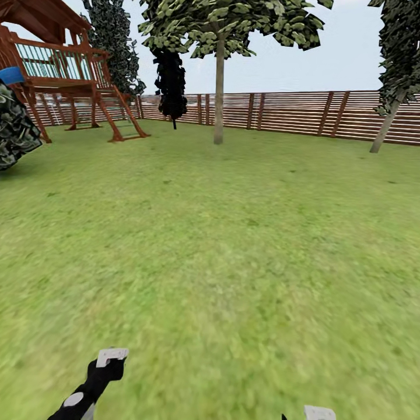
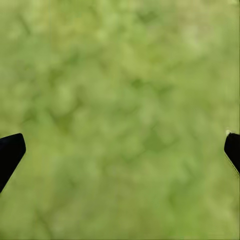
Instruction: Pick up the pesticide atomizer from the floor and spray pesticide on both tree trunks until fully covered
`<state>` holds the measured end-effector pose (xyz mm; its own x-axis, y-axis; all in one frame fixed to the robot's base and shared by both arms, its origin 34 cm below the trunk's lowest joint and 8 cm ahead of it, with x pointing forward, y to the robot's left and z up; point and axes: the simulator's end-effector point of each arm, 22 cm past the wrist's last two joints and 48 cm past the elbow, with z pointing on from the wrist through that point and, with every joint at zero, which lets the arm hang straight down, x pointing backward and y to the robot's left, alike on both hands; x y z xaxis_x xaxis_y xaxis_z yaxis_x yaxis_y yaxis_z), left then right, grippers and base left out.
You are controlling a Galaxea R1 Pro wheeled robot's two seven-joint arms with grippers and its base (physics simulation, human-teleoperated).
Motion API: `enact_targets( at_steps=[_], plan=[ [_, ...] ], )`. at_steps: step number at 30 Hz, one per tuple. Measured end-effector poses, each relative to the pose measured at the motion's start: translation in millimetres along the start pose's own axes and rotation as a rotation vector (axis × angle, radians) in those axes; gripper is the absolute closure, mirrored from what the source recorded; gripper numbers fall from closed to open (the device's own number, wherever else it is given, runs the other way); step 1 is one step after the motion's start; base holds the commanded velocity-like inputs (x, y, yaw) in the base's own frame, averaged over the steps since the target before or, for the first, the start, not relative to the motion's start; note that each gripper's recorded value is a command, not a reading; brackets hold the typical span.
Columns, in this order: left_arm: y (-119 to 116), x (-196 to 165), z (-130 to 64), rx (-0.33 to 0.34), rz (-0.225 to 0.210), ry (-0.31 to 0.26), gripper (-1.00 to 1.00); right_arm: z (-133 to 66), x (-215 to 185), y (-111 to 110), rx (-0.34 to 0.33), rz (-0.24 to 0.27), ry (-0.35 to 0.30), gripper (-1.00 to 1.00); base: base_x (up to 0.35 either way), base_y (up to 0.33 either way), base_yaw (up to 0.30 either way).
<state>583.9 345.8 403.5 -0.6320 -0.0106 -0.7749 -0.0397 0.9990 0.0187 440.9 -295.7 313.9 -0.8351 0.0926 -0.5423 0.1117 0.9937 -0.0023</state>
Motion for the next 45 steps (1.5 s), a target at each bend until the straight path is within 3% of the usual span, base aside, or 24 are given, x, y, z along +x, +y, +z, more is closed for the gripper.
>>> enact_targets(
  at_steps=[3,6,13,20,45],
  plan=[
    [0,-44,5.0,0.001,0.008,-0.091,1.0,0.0,0,0,0.0,0.0,0.0,-1.0,0.339,0.0,0.0],
    [0,-54,5.4,0.0,0.014,-0.114,1.0,0.0,0,0,0.0,0.0,0.0,-1.0,0.339,0.0,0.0],
    [-1,-51,5.4,0.003,0.021,-0.102,1.0,0.1,0,0,0.0,0.0,0.0,-1.0,0.339,0.0,0.0],
    [0,-33,7.1,0.004,0.016,-0.002,1.0,0.1,0,0,0.0,0.0,0.0,-1.0,0.339,0.0,0.0],
    [-1,-32,7.3,0.005,0.016,0.002,1.0,0.0,0,0,0.0,0.0,0.0,-1.0,0.339,0.0,0.0]
  ],
)
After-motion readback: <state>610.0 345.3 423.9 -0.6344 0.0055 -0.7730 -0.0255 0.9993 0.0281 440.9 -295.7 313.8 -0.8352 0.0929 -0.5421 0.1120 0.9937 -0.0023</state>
